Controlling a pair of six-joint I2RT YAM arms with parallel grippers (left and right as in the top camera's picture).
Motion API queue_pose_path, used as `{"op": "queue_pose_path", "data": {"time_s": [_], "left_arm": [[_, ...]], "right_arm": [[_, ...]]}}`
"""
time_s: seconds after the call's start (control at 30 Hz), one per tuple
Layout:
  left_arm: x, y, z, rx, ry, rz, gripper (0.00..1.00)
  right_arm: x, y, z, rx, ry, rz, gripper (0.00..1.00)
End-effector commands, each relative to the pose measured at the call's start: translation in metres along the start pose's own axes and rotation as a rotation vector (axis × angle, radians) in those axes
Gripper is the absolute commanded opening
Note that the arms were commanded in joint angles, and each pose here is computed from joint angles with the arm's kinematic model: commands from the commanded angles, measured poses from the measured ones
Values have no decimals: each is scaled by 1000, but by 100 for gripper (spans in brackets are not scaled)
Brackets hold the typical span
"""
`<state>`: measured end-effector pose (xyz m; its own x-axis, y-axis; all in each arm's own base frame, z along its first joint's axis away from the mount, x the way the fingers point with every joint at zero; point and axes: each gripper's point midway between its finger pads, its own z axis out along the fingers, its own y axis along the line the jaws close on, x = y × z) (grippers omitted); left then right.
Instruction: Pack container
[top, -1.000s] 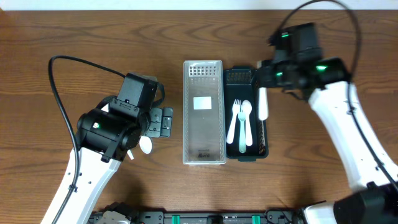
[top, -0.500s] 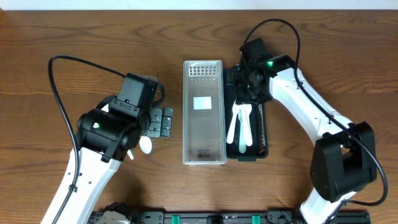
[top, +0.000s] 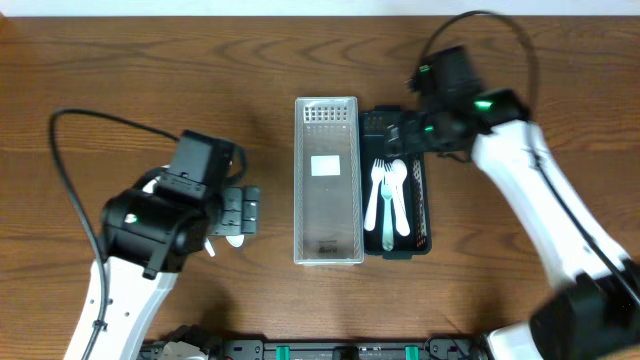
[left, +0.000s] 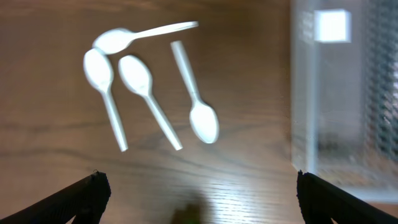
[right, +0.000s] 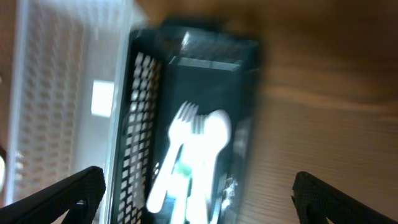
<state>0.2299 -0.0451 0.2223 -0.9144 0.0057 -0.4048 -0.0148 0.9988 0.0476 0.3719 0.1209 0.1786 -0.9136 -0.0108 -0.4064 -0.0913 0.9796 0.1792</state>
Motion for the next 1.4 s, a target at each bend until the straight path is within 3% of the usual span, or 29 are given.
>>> {"op": "queue_pose_path", "data": {"time_s": [0.0,0.17,0.37,0.8,1.37], "left_arm": [[-8,25,4,-61,-14,-150,98],[-8,45,38,-97,26,-246,98],[7,31,104,-43,121,-257,98],[42,14,205,-23,355,-211,98],[52,3,233,23,417,-191,97]], "right_arm": [[-20,-37,-57,50,-145,64,99],[1,-102,-84,146,-111,186,99],[26,-150,-75,203,-20,322,99],[37,-157,-43,204,81,338,99],[44,-159,-34,204,100,340,99]]}}
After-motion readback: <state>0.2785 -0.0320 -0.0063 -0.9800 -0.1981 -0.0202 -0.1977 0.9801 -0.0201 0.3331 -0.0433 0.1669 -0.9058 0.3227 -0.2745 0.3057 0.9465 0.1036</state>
